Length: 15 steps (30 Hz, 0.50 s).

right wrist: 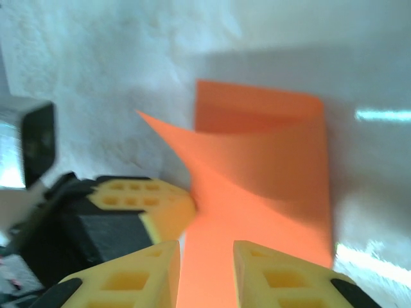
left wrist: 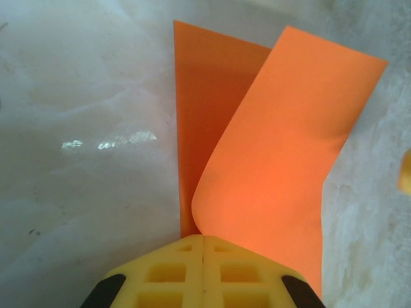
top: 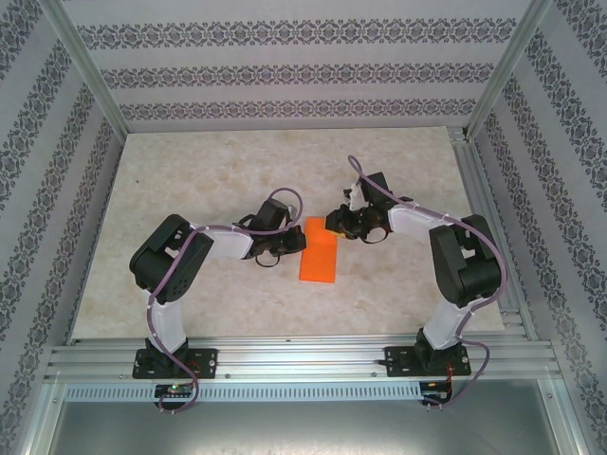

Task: Fold a paper plane with a square sheet of paper (pick it up from the middle)
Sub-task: Fold the square sheet of paper in half at the center of the table.

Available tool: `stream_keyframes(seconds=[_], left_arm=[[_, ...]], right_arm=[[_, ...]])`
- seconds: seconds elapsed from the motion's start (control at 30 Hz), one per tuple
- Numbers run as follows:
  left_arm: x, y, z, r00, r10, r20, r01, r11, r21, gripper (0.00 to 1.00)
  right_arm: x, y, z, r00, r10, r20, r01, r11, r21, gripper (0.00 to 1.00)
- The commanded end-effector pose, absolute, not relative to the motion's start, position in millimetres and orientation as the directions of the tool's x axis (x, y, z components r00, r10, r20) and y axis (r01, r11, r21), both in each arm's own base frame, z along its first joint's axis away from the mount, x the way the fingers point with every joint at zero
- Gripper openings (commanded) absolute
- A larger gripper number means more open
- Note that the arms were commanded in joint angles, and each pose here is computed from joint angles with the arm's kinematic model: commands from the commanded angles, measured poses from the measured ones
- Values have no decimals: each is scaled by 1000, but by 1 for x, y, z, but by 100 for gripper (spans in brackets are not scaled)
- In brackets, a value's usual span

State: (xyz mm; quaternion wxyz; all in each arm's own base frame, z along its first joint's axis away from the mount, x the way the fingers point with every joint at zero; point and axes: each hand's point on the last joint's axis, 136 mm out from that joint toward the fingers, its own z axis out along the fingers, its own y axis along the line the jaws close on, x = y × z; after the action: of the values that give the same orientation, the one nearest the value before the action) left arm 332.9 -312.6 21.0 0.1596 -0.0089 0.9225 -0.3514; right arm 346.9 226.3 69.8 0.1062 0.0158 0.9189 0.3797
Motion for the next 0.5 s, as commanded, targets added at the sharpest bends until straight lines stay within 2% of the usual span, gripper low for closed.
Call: stream_keyframes(seconds=[0.0,0.33,0.47], left_arm=[[329,-305,5,-960,-109,-256,76,782,-618,0],[326,-303,2,-962,-111,-249,69,784,-617,0],[326,-302,1,-963,-110,-247,68,786,-615,0]], right_arm=[[357,226,66,-977,102,-189,-61,711,701,28],[356,215,13,-989,103,-108,9,766,643,27],[358,214,16,-990,104,-99,15,759,651,27]])
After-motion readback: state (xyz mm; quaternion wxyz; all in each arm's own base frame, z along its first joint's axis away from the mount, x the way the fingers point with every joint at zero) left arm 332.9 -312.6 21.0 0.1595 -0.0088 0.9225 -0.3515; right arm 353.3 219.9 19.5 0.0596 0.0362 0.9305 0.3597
